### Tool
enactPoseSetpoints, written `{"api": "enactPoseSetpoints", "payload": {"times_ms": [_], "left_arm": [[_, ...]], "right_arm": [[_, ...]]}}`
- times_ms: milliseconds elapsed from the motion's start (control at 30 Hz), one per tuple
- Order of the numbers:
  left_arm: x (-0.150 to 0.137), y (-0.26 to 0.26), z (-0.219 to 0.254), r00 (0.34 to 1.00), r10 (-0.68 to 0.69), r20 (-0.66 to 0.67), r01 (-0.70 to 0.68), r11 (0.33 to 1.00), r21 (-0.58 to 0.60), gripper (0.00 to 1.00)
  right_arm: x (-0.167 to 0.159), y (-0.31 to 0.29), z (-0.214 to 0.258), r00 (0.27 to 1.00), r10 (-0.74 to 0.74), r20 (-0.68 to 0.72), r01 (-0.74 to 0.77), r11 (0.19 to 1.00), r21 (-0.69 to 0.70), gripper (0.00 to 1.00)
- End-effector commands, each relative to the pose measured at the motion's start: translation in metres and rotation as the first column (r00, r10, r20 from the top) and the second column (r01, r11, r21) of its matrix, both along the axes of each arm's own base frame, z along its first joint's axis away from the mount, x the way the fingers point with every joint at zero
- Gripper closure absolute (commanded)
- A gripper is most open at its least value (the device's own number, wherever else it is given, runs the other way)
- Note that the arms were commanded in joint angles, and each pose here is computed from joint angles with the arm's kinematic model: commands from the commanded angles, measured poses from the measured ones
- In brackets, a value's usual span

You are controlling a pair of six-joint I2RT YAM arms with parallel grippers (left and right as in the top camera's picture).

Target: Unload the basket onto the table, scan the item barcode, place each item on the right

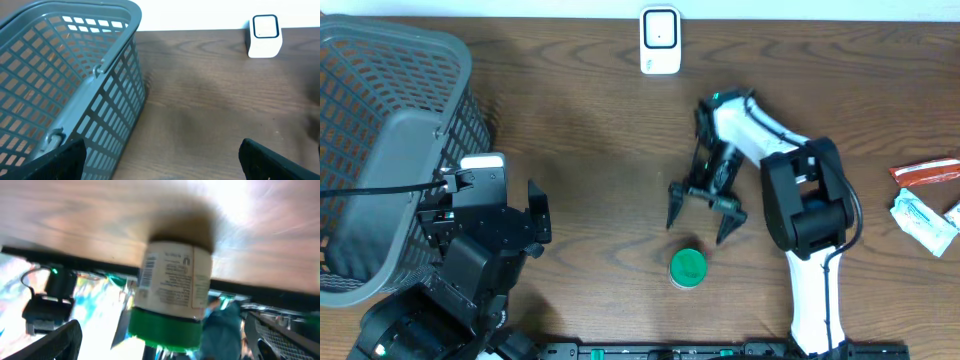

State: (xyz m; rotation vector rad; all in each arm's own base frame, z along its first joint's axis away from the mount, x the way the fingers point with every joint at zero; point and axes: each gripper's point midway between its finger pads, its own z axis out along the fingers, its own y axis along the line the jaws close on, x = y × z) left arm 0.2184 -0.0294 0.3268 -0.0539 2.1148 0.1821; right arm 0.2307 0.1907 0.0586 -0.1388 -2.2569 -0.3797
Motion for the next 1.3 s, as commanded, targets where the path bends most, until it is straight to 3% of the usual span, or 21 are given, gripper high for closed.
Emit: {"api": "enactPoseSetpoints", "payload": {"times_ms": [0,133,333,467,667,767,867,967,1100,1267], "left_arm": [[-0.001,0.003,0.003,1.0,0.015,0.011,-0.015,1.0,-0.002,0.02],[-0.001,0.003,0.003,1.0,0.015,0.011,-0.015,1.0,-0.002,0.02],[-0.001,0.003,0.003,1.0,0.015,0.011,-0.015,1.0,-0.002,0.02],[-0.001,0.003,0.003,1.0,0.015,0.011,-0.015,1.0,-0.002,0.02],[-0.001,0.003,0.003,1.0,0.015,0.011,-0.015,1.0,-0.002,0.02],[-0.001,0.003,0.003,1.0,0.015,0.011,-0.015,1.0,-0.002,0.02],[-0.001,0.003,0.003,1.0,0.015,0.011,-0.015,1.0,-0.002,0.02],[-0.001,0.003,0.003,1.0,0.015,0.011,-0.015,1.0,-0.002,0.02],[-0.001,0.003,0.003,1.0,0.015,0.011,-0.015,1.0,-0.002,0.02],[-0.001,0.003,0.003,1.0,0.015,0.011,-0.015,1.0,-0.002,0.02]], "right_arm": [[0.041,-0.004,0.011,0.985,0.038,0.17,-0.031,0.999,-0.042,0.01],[0.076,0.01,0.035,0.943,0.034,0.332,-0.035,0.999,-0.006,0.01],[0.09,-0.003,0.047,0.898,-0.011,0.44,0.144,0.952,-0.27,0.01],[0.105,0.0,0.073,0.804,-0.022,0.594,0.232,0.932,-0.28,0.01],[0.096,-0.035,0.157,0.622,0.001,0.783,0.347,0.896,-0.277,0.01],[0.077,-0.064,0.202,0.513,0.056,0.857,0.391,0.873,-0.291,0.01],[0.057,-0.075,0.223,0.452,0.083,0.888,0.391,0.876,-0.281,0.01],[0.036,-0.081,0.218,0.434,0.088,0.896,0.406,0.869,-0.282,0.01],[0.018,-0.07,0.167,0.434,0.072,0.898,0.403,0.876,-0.265,0.01],[-0.011,-0.02,0.098,0.575,-0.105,0.812,0.353,0.927,-0.13,0.01]]}}
